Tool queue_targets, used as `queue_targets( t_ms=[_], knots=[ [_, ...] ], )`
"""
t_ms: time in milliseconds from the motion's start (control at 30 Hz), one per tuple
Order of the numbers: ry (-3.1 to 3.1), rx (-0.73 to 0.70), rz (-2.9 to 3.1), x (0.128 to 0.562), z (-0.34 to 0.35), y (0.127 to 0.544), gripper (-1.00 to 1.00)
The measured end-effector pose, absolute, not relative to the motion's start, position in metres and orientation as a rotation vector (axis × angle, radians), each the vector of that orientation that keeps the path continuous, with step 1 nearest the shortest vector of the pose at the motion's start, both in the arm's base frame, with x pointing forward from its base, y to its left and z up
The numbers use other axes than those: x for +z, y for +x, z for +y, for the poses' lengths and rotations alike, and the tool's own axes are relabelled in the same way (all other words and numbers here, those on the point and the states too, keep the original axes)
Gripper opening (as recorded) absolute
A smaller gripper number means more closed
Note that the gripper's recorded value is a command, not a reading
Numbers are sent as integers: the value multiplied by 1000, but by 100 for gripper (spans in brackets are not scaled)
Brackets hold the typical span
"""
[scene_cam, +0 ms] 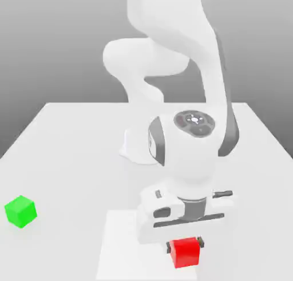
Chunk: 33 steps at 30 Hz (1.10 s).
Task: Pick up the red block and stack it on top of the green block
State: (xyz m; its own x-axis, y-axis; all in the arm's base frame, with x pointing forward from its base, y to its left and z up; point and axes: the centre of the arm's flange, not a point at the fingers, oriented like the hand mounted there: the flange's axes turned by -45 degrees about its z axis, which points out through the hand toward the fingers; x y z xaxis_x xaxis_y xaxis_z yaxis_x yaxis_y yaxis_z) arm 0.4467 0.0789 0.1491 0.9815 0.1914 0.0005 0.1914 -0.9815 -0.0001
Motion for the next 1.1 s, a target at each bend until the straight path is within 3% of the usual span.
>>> queue_targets(
  t_ms=[100,267,533,800,1000,1033,1100],
  knots=[
    [-3127,0,-302,148,79,447,-100],
    [-3127,0,-301,201,78,447,-100],
    [-3158,10,-29,225,-109,437,-100],
    [-3127,5,334,244,-304,329,-100],
    [-3124,-1,321,192,-316,318,-100],
    [-3124,0,322,184,-316,318,100],
    [-3124,0,322,184,-316,318,100]
  ],
)
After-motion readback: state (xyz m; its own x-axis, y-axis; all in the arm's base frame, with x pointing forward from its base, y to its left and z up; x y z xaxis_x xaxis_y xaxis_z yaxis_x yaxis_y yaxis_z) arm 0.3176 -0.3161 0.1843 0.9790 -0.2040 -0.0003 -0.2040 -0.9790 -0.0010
